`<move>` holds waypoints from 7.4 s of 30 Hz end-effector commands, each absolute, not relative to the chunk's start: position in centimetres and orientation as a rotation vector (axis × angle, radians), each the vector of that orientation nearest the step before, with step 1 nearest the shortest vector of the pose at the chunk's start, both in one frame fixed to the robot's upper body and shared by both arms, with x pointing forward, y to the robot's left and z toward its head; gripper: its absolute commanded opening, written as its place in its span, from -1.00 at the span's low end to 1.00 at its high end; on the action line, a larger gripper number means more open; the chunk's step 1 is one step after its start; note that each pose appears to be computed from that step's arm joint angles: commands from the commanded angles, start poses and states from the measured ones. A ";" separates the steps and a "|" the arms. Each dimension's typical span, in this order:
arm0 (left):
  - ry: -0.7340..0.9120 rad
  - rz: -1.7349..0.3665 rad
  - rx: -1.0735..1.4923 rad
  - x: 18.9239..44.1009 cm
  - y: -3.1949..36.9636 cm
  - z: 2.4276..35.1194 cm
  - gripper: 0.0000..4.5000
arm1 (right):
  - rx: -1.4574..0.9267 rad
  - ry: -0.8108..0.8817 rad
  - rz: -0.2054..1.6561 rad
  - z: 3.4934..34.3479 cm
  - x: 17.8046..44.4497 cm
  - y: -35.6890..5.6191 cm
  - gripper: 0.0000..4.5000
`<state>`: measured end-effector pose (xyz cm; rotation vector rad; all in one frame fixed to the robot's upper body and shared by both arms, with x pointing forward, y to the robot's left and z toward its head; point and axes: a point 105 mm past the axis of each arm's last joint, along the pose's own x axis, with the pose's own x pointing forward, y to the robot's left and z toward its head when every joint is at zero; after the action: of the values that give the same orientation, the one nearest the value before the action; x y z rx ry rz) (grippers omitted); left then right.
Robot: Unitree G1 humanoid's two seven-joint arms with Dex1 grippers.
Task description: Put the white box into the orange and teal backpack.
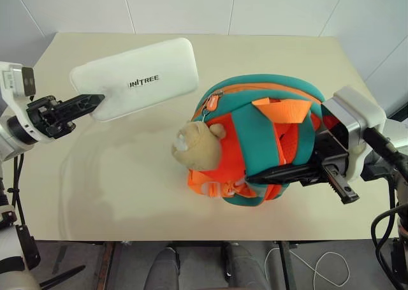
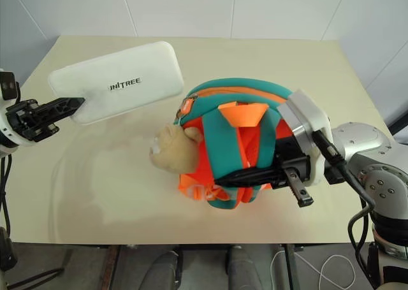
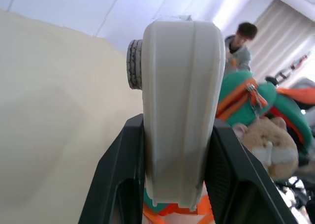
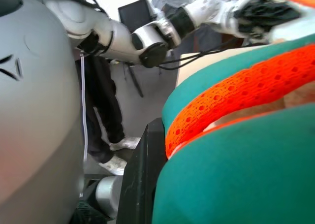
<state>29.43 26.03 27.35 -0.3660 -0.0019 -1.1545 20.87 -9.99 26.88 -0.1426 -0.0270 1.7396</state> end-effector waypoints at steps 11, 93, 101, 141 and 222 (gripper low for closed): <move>-0.047 -1.324 -0.066 26.3 25.7 30.3 -0.45 | -0.129 -0.043 1.726 26.2 21.0 -10.2 -1.00; 0.216 -1.330 0.476 28.6 14.7 30.8 0.99 | -0.143 -0.062 1.705 25.3 23.3 -8.9 -1.00; 0.164 -1.313 0.423 25.5 15.9 31.8 0.99 | -0.143 -0.057 1.709 25.2 23.4 -8.9 -1.00; 0.164 -1.321 0.187 25.4 12.2 30.8 -0.89 | -0.073 -0.199 1.652 25.7 22.7 -9.1 -1.00; -0.320 -1.102 -0.007 25.4 27.8 26.4 1.00 | -0.395 -0.074 0.898 25.7 24.1 -28.7 0.99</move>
<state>25.90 27.32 25.42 -0.0331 -0.2761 -1.0954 24.42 -27.36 24.53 -0.3335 -0.0253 0.9410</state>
